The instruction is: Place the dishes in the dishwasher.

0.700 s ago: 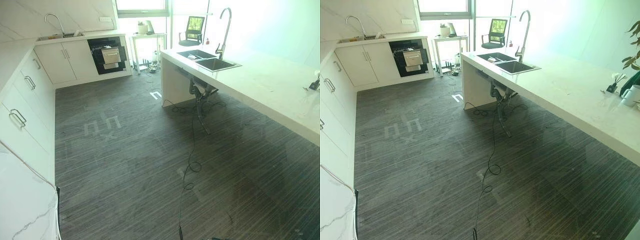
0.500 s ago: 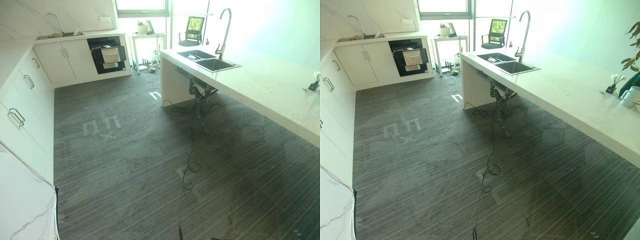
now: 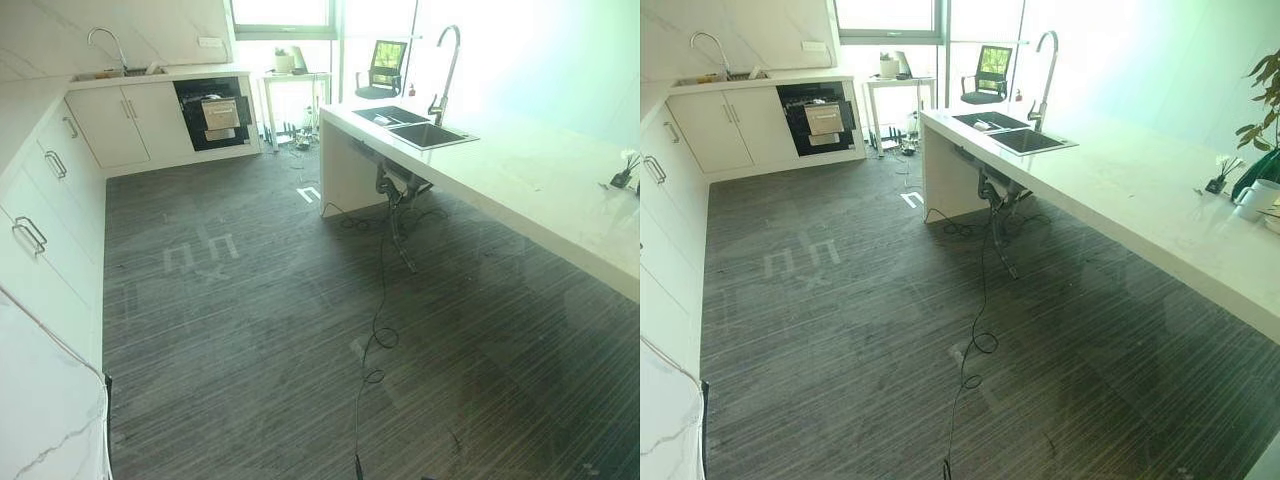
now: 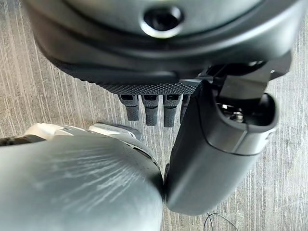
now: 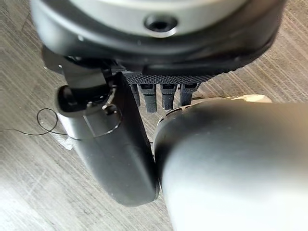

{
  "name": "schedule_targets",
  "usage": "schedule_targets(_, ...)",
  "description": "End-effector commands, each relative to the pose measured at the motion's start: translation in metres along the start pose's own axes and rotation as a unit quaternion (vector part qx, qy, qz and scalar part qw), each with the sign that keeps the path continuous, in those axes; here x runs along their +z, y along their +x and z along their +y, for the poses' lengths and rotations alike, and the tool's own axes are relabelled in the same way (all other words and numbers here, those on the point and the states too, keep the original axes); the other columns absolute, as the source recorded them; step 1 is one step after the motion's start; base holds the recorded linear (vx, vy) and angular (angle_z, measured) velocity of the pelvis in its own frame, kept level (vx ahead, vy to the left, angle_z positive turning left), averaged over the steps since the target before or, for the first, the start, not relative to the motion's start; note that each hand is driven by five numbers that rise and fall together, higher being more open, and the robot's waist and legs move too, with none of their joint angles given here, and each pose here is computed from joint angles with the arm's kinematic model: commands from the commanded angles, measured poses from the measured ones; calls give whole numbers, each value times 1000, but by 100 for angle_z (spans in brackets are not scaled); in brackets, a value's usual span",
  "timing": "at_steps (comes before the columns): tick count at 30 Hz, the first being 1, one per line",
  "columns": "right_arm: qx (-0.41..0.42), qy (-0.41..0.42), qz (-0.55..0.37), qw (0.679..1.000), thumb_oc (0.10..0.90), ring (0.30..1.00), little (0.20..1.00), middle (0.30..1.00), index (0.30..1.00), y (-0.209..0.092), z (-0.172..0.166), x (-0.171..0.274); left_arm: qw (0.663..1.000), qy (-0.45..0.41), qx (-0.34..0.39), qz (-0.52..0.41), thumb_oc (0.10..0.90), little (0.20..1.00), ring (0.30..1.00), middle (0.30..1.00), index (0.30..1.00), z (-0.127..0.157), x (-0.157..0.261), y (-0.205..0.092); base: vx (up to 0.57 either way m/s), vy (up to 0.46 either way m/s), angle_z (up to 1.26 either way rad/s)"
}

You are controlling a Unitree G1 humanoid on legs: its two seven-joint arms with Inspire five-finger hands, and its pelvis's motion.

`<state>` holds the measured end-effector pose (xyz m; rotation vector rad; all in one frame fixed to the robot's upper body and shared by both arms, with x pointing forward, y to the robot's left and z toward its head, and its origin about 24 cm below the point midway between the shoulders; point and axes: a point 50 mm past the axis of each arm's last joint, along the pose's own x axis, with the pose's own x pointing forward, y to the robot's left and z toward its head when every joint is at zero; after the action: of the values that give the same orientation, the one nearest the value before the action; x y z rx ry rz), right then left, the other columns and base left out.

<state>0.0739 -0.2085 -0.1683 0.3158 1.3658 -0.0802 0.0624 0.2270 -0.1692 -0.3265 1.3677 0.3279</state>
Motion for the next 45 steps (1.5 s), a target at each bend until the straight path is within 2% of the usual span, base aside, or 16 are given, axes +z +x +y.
schedule_targets(1,-17,-7,18,1000,800,900,900,900,900,0,-5,-9,1000,-4,-6,-9,800,900,900,900,900,-7,-2,2,-8,-32,1)
schedule_targets(14,-21,-4,-9,1000,800,900,900,900,900,-1,-7,0,999,-24,-9,-42,800,900,900,900,900,-9,4,1,7,-34,1)
schedule_targets(19,-9,0,-114,993,800,900,900,900,900,-4,0,37,988,-4,-8,-153,800,900,900,900,900,-13,38,-4,20,-54,3)
schedule_targets(23,15,-76,-266,961,800,900,900,900,900,-24,24,100,954,-31,-56,-294,800,900,900,900,900,-31,90,-24,37,-137,6)
schedule_targets(25,29,-91,-367,925,800,900,900,900,900,-55,43,136,920,-64,-90,-375,800,900,900,900,900,-37,113,-43,78,-220,-16)
schedule_targets(29,32,-112,-433,894,800,900,900,900,900,-75,44,149,892,-64,-124,-429,800,900,900,900,900,-44,123,-59,77,-4,0)
schedule_targets(38,43,-139,-495,857,800,900,900,900,900,-105,32,144,874,-67,-136,-461,800,900,900,900,900,-35,113,-76,253,218,-2)
schedule_targets(43,53,-152,-501,851,800,900,900,900,900,-108,40,143,847,-23,-168,-504,800,900,900,900,900,-40,140,-101,342,282,-15)
schedule_targets(44,50,-126,-509,850,800,900,900,900,900,-108,46,145,834,10,-179,-521,800,900,900,900,900,-48,154,-113,315,258,-2)
schedule_targets(45,49,-124,-510,850,800,900,900,900,900,-108,46,145,834,12,-179,-522,800,900,900,900,900,-49,155,-113,319,265,7)
